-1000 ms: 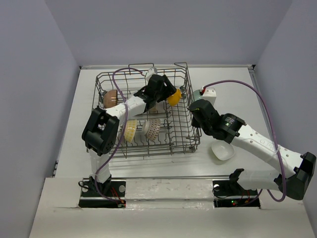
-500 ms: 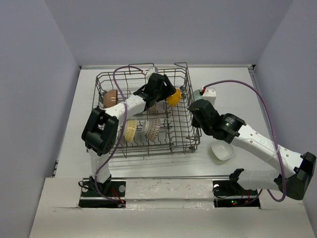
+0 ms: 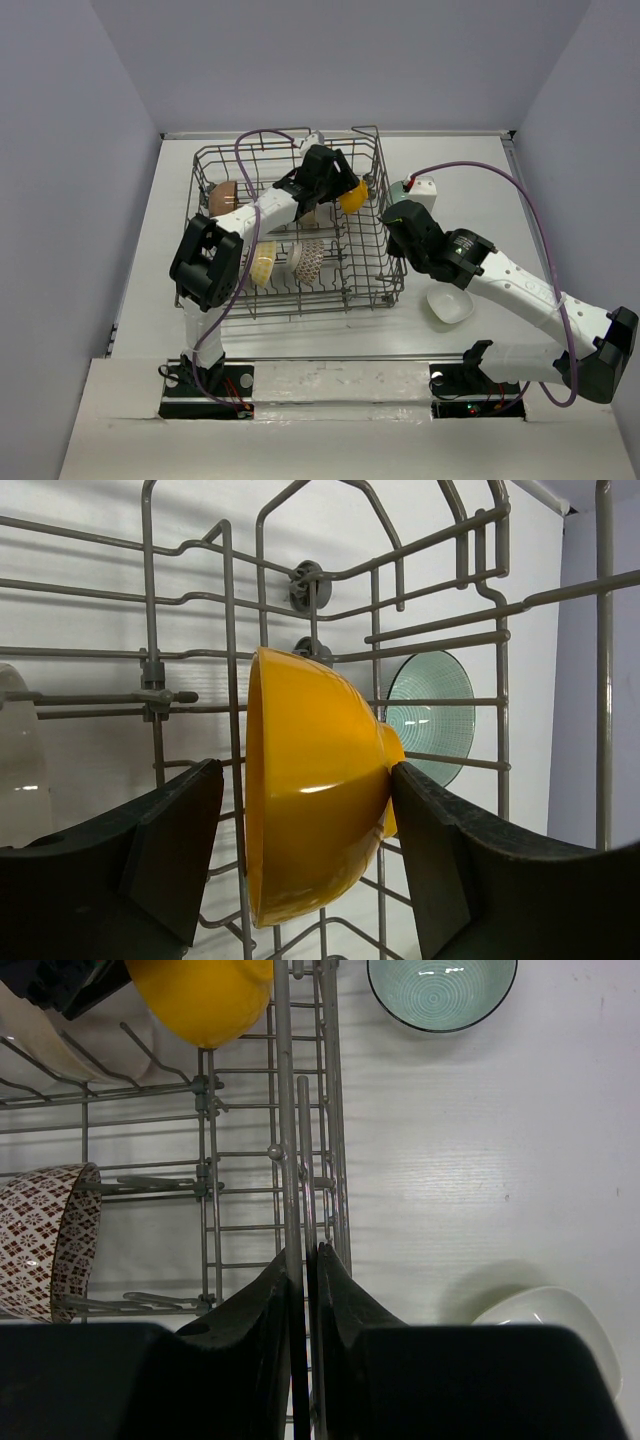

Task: Load the bowls into the dish rack
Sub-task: Place the upside down bowl on the dish rack.

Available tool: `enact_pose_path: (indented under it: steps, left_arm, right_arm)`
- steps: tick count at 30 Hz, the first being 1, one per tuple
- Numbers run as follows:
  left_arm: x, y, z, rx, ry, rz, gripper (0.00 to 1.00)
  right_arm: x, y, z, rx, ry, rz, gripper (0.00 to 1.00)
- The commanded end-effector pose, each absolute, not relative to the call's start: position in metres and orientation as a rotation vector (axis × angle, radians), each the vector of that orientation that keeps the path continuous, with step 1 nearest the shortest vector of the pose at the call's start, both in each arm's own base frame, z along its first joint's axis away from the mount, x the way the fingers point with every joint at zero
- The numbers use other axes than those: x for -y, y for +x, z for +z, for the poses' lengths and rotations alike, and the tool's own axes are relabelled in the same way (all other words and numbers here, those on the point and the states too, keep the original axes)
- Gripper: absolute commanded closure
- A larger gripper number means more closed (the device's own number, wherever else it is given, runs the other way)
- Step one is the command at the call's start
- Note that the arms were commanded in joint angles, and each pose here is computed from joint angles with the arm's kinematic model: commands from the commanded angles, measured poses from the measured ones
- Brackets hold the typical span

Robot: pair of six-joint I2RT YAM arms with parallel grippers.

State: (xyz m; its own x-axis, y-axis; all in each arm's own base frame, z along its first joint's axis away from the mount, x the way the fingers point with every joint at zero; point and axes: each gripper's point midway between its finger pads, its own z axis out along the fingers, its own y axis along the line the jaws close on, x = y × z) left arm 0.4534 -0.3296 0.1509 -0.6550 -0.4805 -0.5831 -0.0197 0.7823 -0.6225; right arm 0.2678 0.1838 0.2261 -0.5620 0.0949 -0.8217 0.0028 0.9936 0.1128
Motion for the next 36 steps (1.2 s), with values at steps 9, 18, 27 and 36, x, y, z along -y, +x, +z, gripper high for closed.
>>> enact_pose_path:
  steps: [9, 18, 27, 36]
  left_arm:
    - [0.306, 0.438, 0.113, -2.32, -0.363, -0.561, 0.24]
    - [0.295, 0.438, 0.102, -2.335, -0.404, -0.518, 0.22]
    - [0.29, 0.438, 0.101, -2.337, -0.392, -0.487, 0.19]
    - [0.294, 0.441, 0.1, -2.35, -0.361, -0.496, 0.18]
  right_arm:
    - [-0.19, 0.27, 0.23, -2.178, 0.082, 0.157, 0.82]
    - [-0.189, 0.269, 0.23, -2.178, 0.081, 0.157, 0.82]
    - [-0.19, 0.268, 0.23, -2.181, 0.08, 0.166, 0.82]
    - [-0.19, 0.268, 0.23, -2.181, 0.082, 0.167, 0.82]
